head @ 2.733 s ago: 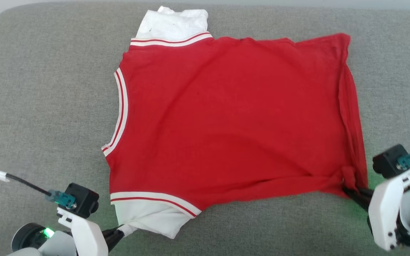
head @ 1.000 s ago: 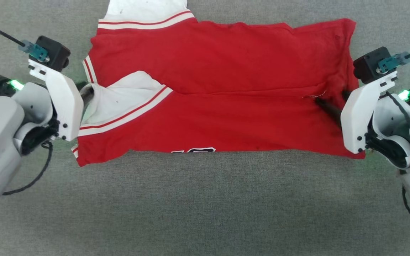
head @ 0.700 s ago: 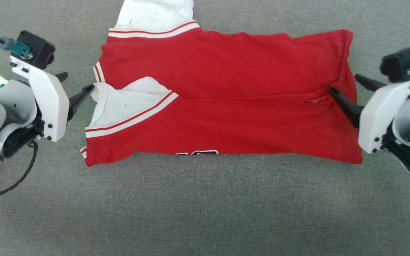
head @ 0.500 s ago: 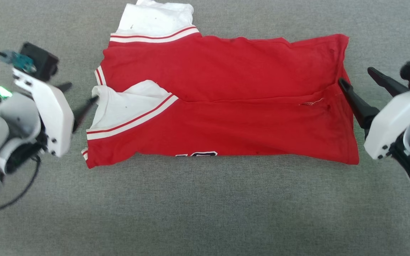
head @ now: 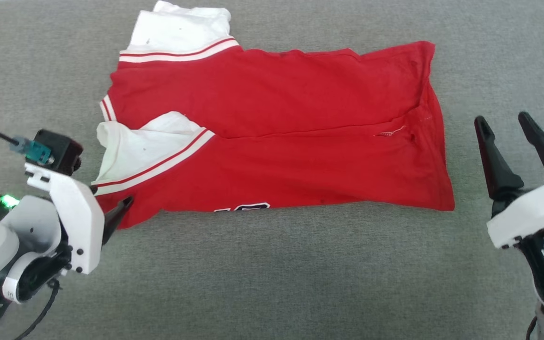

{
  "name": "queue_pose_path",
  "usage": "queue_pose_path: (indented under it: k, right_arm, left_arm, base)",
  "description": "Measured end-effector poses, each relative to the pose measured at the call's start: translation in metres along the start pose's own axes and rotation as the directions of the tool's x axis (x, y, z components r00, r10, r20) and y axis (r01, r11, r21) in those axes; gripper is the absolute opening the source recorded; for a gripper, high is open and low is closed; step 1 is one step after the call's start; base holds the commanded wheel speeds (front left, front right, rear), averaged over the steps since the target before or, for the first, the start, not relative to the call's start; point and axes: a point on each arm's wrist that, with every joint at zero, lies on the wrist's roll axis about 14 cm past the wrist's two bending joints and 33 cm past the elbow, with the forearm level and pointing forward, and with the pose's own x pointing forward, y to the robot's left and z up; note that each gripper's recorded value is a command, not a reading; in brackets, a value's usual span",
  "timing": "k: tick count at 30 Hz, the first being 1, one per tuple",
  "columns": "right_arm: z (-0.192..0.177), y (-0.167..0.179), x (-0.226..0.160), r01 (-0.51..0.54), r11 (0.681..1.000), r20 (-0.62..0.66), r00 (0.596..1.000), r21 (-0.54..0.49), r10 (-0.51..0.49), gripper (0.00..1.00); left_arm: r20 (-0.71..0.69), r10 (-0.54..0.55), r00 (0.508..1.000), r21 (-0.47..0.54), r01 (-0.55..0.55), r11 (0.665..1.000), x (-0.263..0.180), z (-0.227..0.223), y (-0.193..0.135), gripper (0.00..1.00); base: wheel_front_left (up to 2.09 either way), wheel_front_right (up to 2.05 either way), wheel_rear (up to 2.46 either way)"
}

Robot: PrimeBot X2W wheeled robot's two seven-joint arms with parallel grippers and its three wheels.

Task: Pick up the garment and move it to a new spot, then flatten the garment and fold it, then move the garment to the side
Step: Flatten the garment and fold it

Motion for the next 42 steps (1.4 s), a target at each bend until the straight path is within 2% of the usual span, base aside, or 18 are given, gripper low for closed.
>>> queue_pose_path:
  k: [8,14,15,16,26,32,35,36,37,42]
  right_arm:
    - [-0.023,-0.014,-0.015,0.063,0.997,-0.072,0.996,0.047,-0.06,1.0]
    - [-0.052,-0.012,-0.019,0.06,0.996,-0.194,0.98,0.072,-0.045,1.0]
    - [-0.057,-0.01,-0.019,0.053,0.996,-0.22,0.975,0.075,-0.036,1.0]
    - [-0.062,-0.008,-0.019,0.049,0.996,-0.244,0.969,0.075,-0.029,1.0]
    - [-0.102,0.001,-0.003,-0.001,0.997,-0.472,0.881,0.075,0.037,1.0]
    - [-0.133,0.007,0.006,-0.043,0.998,-0.633,0.771,0.048,0.064,1.0]
    - [-0.141,0.013,0.011,-0.073,0.996,-0.678,0.73,0.047,0.086,1.0]
    - [-0.144,0.014,0.011,-0.086,0.996,-0.694,0.714,0.038,0.088,0.73]
    - [-0.145,0.016,0.012,-0.097,0.995,-0.706,0.702,0.037,0.095,0.0]
    - [-0.144,0.023,0.014,-0.136,0.99,-0.726,0.676,0.044,0.125,0.0]
  left_arm:
    - [-0.112,0.03,0.993,-0.105,-0.042,0.994,0.022,-0.031,0.012,1.0]
    - [-0.166,0.033,0.986,-0.179,-0.063,0.982,0.036,-0.042,0.018,1.0]
    - [-0.173,0.025,0.985,-0.185,-0.058,0.981,0.037,-0.042,0.018,0.48]
    - [-0.178,0.018,0.984,-0.187,-0.052,0.981,0.038,-0.043,0.018,0.0]
    - [-0.157,-0.025,0.987,-0.196,-0.006,0.981,0.041,-0.043,0.01,0.0]
    - [-0.138,-0.026,0.99,-0.192,-0.001,0.981,0.04,-0.043,0.01,0.0]
    - [-0.133,-0.023,0.991,-0.195,-0.004,0.981,0.039,-0.045,0.012,0.0]
    - [-0.129,-0.022,0.991,-0.198,-0.004,0.98,0.039,-0.045,0.012,0.0]
    - [-0.126,-0.021,0.992,-0.199,-0.004,0.98,0.039,-0.045,0.013,0.0]
    - [-0.109,-0.018,0.994,-0.203,-0.005,0.979,0.037,-0.044,0.015,0.0]
  base:
    - [0.0,0.0,0.0]
    - [0.0,0.0,0.0]
    - [0.0,0.0,0.0]
    - [0.0,0.0,0.0]
    - [0.0,0.0,0.0]
    - [0.0,0.0,0.0]
    - [0.0,0.0,0.0]
    - [0.0,0.0,0.0]
    - [0.0,0.0,0.0]
    - [0.0,0.0,0.0]
